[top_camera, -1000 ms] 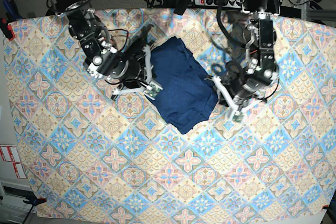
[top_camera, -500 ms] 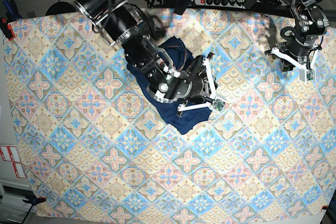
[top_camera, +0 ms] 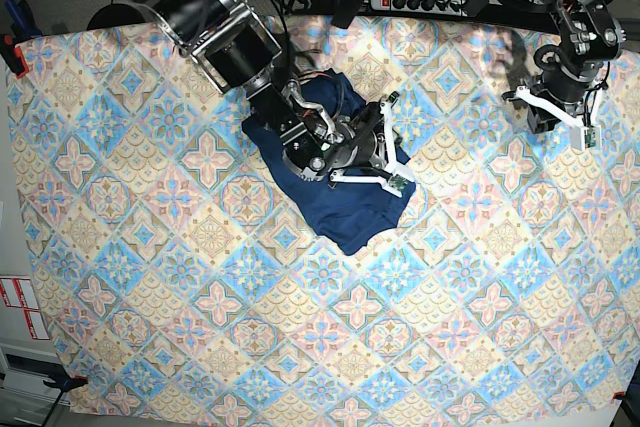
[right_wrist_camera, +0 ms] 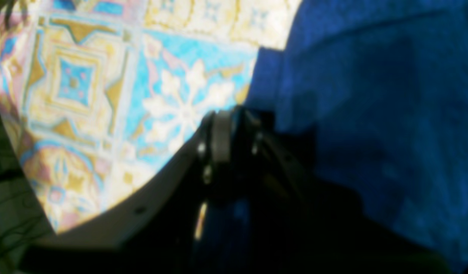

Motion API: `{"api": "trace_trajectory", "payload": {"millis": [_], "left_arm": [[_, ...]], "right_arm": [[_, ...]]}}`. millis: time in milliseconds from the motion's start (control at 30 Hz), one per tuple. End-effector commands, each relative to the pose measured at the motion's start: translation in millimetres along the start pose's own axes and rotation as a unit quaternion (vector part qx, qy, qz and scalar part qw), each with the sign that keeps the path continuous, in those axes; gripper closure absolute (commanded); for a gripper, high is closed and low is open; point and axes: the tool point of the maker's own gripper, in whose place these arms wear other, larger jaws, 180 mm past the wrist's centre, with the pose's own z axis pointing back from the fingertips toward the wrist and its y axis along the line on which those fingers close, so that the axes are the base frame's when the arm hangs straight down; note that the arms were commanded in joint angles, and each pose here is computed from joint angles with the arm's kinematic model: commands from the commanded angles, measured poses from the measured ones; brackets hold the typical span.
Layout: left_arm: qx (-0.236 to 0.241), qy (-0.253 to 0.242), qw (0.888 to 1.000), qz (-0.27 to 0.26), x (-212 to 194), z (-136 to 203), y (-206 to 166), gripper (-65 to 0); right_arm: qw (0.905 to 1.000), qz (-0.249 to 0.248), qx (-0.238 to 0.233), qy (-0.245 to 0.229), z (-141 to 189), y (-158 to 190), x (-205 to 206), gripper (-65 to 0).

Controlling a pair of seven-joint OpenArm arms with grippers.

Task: Fold the T-shirt properly
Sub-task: 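Grasp the shirt bundle with the right gripper and raise the left gripper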

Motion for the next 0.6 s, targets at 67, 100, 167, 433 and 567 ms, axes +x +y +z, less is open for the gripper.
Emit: {"api": "trace_trajectory", "payload": {"millis": [67, 100, 167, 433, 567], "left_arm": [[-0.004, -0.021, 1.000, -0.003, 11, 2, -2, -5.8], [-0.005, -0.020, 1.000, 0.000, 10, 2, -4, -5.8], [-0.006, -0.020, 1.000, 0.002, 9, 2, -5, -5.8], [-0.006, -0.021, 1.000, 0.002, 10, 2, -5, -5.8], [-0.006, -0.021, 1.000, 0.002, 10, 2, -5, -5.8]], "right_arm": [[0.9976, -0.056, -0.029, -0.027, 10, -36, 5, -6.4], [0.9957, -0.077, -0.037, -0.034, 14, -46, 3, -6.4], [0.9906, -0.111, -0.058, -0.055, 24, -71, 5, -6.4], [0.9799, -0.116, -0.161, -0.020, 58, -144, -35, -6.5], [0.9736, -0.122, -0.192, -0.019, 80, -174, -43, -6.7]]}}
